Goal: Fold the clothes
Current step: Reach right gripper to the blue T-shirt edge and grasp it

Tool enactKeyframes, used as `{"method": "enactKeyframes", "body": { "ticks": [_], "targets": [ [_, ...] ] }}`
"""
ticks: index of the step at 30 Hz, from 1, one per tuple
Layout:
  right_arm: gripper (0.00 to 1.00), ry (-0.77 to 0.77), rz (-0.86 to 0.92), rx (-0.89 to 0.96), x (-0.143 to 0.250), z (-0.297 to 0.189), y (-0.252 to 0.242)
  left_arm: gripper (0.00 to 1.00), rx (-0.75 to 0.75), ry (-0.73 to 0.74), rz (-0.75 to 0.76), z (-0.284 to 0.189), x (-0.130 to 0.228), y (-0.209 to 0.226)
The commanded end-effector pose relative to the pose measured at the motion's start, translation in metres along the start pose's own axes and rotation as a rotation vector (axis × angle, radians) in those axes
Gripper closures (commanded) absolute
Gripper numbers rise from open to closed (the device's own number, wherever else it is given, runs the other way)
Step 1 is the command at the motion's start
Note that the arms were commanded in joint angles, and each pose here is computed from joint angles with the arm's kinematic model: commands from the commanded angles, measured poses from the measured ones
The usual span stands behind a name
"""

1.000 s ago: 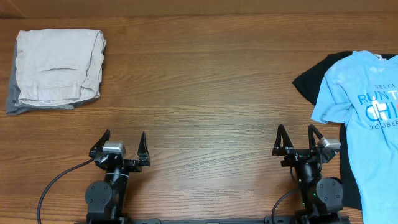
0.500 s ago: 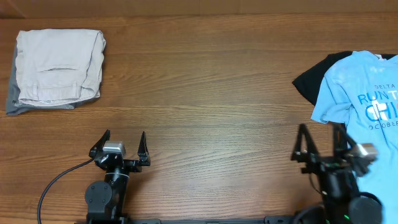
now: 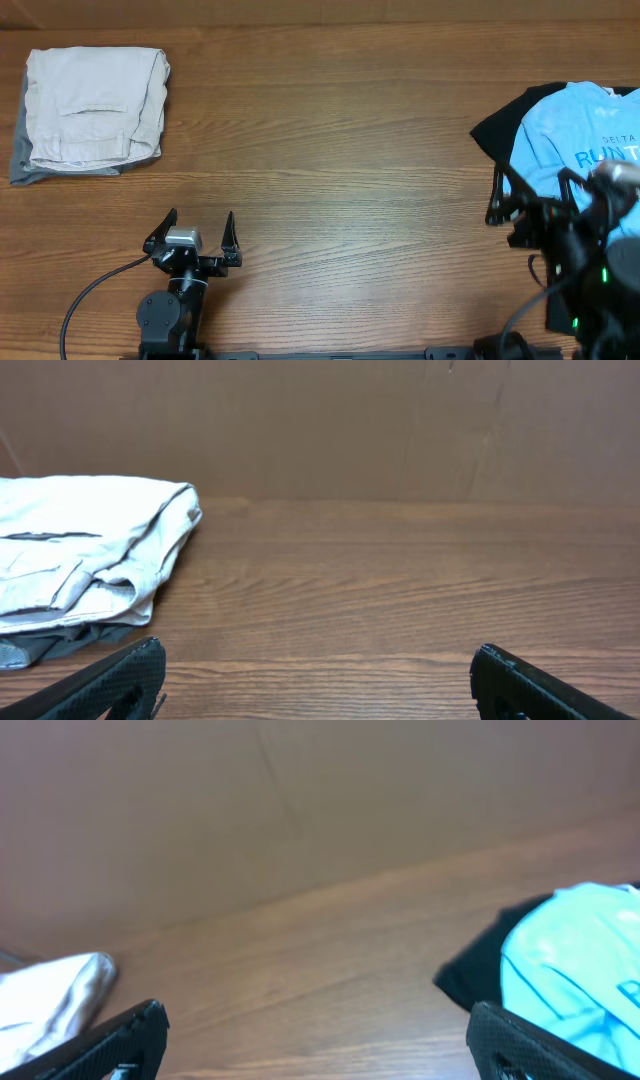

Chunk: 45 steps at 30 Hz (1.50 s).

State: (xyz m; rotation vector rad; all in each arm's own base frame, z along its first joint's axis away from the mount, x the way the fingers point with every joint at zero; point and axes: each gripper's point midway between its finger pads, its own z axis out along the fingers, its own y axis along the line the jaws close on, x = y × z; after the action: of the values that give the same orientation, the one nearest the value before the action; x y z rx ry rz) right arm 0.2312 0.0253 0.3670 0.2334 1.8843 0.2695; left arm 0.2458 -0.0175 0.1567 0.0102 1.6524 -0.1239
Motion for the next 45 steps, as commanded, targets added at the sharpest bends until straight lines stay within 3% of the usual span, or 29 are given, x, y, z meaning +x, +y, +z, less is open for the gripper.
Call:
{"method": "enactKeyframes", "body": {
  "ticks": [1,7,12,16,20,24,26,34,45],
  "targets": [
    [0.0,0.058,-0.009,0.091,-0.013,0.019,-0.006,0.0,-0.007,-0.006,0.02,0.0,0.0,0.001],
    [0.0,0.259,-0.078,0.218,0.011,0.074,-0.025,0.0,-0.007,-0.006,0.02,0.0,0.0,0.001],
    [0.0,0.398,-0.057,0.374,0.038,0.122,-0.069,0.0,-0.007,-0.006,0.02,0.0,0.0,0.001],
    [0.1,0.496,0.012,0.512,0.059,0.148,-0.124,0.0,-0.007,-0.006,0.02,0.0,0.0,0.001],
    [0.12,0.538,0.077,0.534,0.074,0.181,-0.161,0.0,-0.007,-0.006,0.019,0.0,0.0,0.001],
    [0.35,0.564,0.024,0.57,0.089,0.212,-0.194,0.0,-0.007,-0.006,0.02,0.0,0.0,0.001],
    [0.38,0.61,0.015,0.591,0.104,0.219,-0.207,0.0,-0.007,-0.006,0.019,0.0,0.0,0.001],
    [0.37,0.795,0.061,0.6,0.174,0.243,-0.234,0.0,-0.007,-0.006,0.02,0.0,0.0,0.001],
    [0.37,0.843,0.062,0.606,0.204,0.259,-0.247,0.0,-0.007,-0.006,0.02,0.0,0.0,0.001]
  ]
}}
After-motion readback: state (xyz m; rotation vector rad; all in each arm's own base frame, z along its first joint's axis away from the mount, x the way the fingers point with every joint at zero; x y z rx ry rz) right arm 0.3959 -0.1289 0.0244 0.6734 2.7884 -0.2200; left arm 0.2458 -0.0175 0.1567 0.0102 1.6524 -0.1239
